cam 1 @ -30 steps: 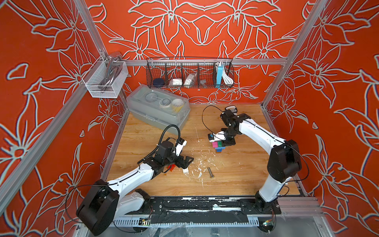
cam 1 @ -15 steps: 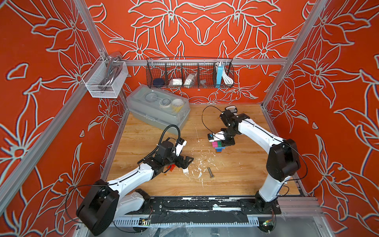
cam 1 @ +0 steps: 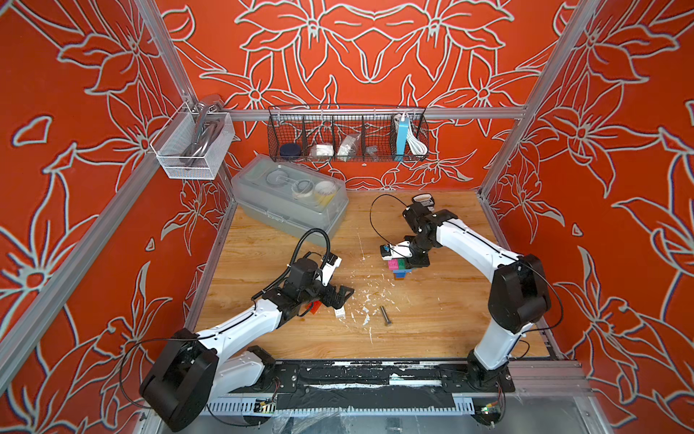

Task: Assemble a spoon with lego
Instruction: Assemble the lego brick with the lego brick.

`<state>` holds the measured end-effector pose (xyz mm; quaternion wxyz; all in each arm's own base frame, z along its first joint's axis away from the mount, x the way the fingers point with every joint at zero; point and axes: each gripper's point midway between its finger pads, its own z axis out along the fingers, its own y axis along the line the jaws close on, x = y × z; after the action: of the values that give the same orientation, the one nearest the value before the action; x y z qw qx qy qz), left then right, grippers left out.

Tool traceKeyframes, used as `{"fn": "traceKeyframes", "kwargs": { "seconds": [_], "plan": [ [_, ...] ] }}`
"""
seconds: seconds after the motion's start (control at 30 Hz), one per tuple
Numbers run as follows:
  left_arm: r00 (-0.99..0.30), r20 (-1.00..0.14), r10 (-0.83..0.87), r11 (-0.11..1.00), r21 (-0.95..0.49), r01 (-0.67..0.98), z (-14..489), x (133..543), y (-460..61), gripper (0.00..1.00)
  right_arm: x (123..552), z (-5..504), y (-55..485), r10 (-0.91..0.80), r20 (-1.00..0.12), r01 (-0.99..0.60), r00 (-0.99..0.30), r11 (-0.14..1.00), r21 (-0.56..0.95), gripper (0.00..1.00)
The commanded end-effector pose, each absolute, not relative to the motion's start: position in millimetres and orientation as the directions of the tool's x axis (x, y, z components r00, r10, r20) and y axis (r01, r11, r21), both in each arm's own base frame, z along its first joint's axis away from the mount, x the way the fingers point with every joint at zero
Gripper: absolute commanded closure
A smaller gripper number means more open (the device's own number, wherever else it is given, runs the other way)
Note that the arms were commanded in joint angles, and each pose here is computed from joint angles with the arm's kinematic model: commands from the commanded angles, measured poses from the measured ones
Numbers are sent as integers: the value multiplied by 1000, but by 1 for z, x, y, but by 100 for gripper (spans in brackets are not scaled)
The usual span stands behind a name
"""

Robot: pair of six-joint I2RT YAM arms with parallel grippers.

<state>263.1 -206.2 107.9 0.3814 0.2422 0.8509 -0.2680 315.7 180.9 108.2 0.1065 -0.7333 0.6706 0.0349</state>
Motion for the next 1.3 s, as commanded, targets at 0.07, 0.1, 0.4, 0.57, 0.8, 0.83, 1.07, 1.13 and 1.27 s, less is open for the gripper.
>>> {"fn": "traceKeyframes", "kwargs": {
  "seconds": [0.07, 0.1, 0.4, 0.57, 0.8, 0.83, 1.07, 1.13, 1.27],
  "plan": [
    [-573, -788, 223, 733, -252, 632, 111, 262, -207, 2, 292, 75, 176, -987, -141, -997, 74, -78, 22, 100],
    [-573, -789, 222, 733, -252, 631, 112, 262, -207, 2, 292, 74, 177, -988, -137, -996, 74, -79, 31, 100],
    [-571, -786, 236, 752, -225, 620, 111, 264, -203, 2, 287, 59, 181, -994, -39, -990, 100, -103, 91, 100],
    [-562, -791, 241, 760, -207, 616, 112, 263, -200, 2, 286, 55, 185, -996, -33, -989, 88, -92, 118, 100],
    [-564, -790, 240, 760, -209, 616, 111, 263, -200, 2, 292, 74, 190, -995, -59, -993, 82, -86, 78, 100],
    [-565, -789, 241, 760, -209, 616, 111, 263, -201, 1, 295, 76, 191, -995, -65, -995, 74, -78, 59, 100],
    [-567, -788, 242, 760, -208, 615, 111, 262, -200, 2, 305, 87, 193, -995, -80, -998, 55, -55, -8, 75],
    [-568, -787, 241, 762, -210, 613, 111, 263, -200, 2, 306, 91, 193, -995, -84, -999, 45, -44, -16, 67],
    [-568, -787, 240, 765, -207, 610, 112, 263, -199, 2, 307, 96, 193, -995, -90, -999, 48, -46, -30, 50]
  ]
}}
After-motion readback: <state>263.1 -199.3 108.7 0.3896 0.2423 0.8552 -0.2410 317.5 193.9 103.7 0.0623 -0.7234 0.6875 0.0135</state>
